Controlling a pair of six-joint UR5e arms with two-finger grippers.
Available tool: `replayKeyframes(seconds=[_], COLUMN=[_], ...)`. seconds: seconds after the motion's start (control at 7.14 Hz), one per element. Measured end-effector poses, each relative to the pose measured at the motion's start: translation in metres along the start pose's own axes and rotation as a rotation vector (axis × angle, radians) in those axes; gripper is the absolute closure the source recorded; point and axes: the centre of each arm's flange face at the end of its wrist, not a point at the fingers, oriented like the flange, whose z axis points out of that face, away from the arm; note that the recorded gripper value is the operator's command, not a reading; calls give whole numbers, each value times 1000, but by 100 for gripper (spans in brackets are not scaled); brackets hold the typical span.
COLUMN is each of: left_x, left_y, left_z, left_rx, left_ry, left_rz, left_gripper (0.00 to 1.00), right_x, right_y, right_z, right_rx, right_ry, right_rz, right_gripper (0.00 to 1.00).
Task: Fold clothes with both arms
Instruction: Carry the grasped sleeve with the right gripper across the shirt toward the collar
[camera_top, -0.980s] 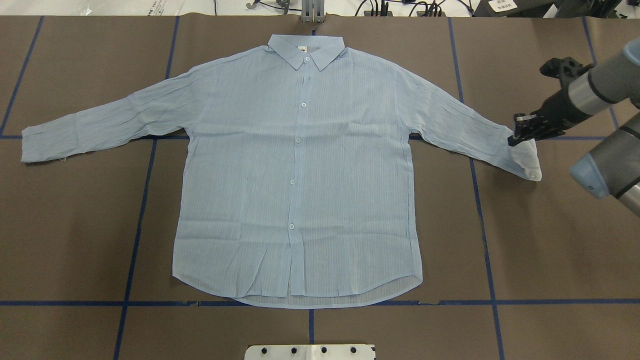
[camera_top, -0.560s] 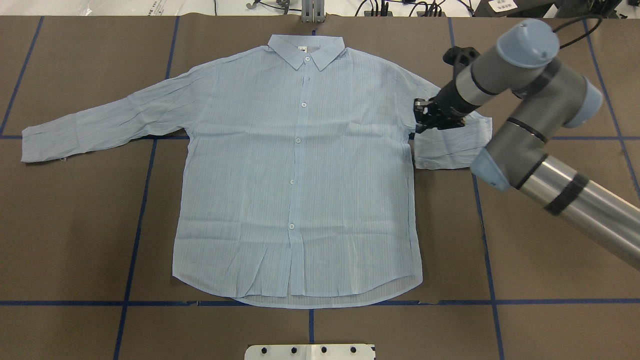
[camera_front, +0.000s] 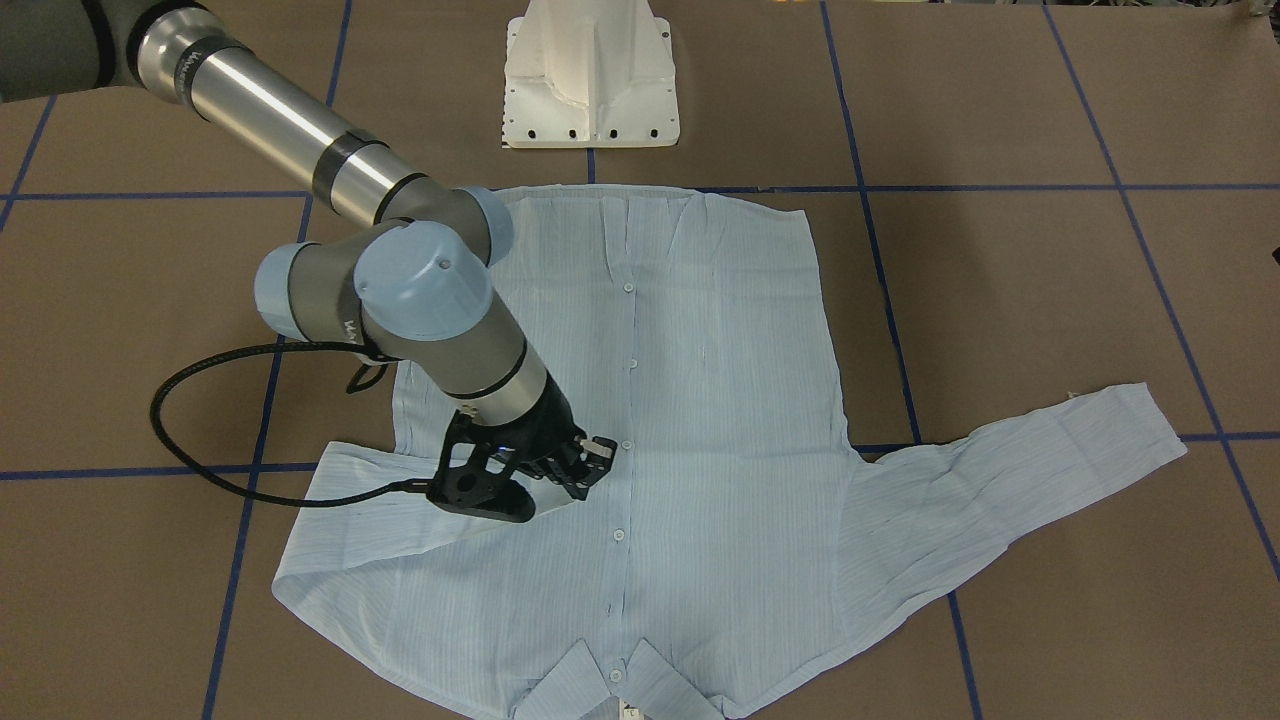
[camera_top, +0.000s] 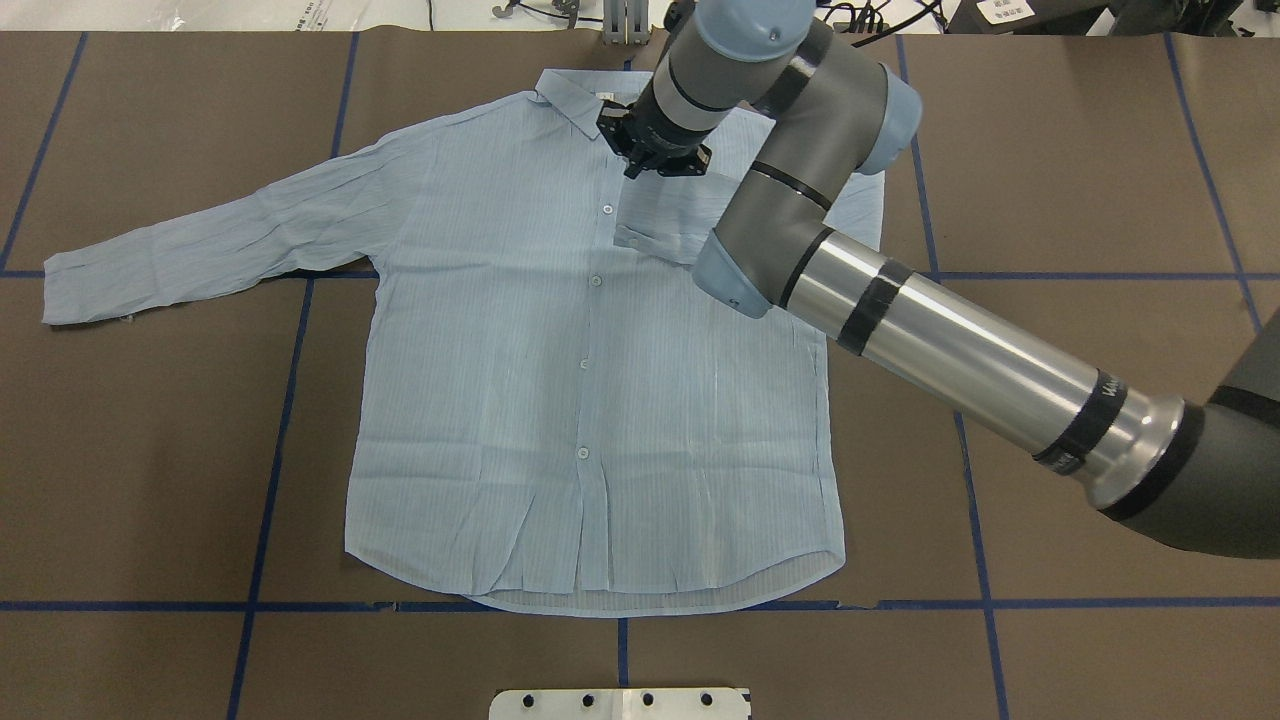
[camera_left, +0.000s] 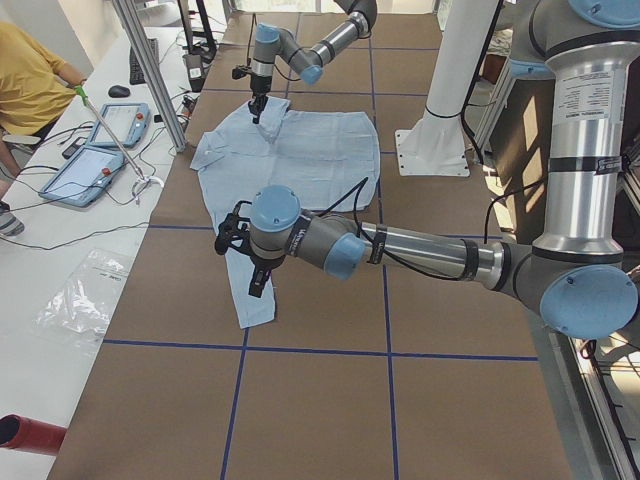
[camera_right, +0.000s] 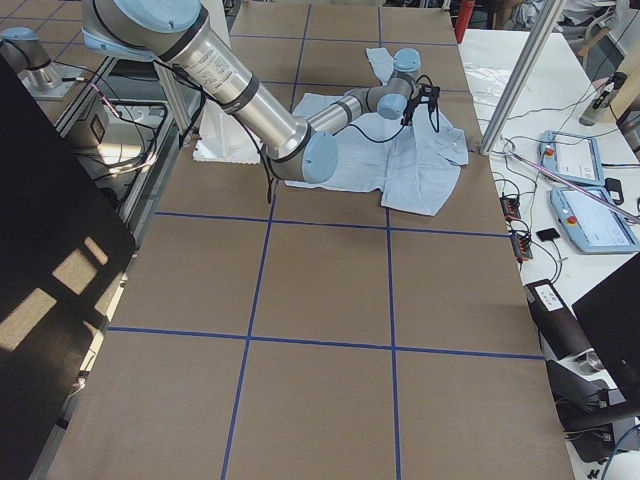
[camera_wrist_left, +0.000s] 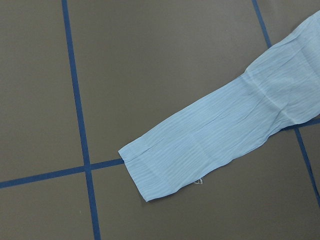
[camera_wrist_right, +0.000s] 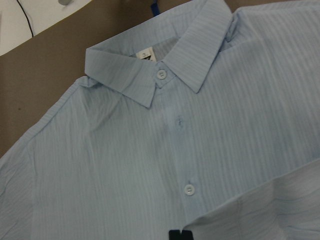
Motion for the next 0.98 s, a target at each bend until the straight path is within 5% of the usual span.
replayKeyframes(seconds=[0.28,0.42,0.56,0.98], left_x=[2,3,4,5], left_y=[1,2,2,-20], left_z=[-2,-3,-3,13], left_rx=[4,7,7,-1], left_ry=[1,2,3,13], left_rz=[6,7,5,-49], left_gripper=[0,0,0,0], right_x=[-44,-60,-70,-80], right_y=[33,45,57,81], right_z=[17,23,28,38], right_rx=[38,51,67,85], right_ry=[-40,-49,-54,-58], right_rz=[24,42,51,62], right_gripper=[100,80,2,2])
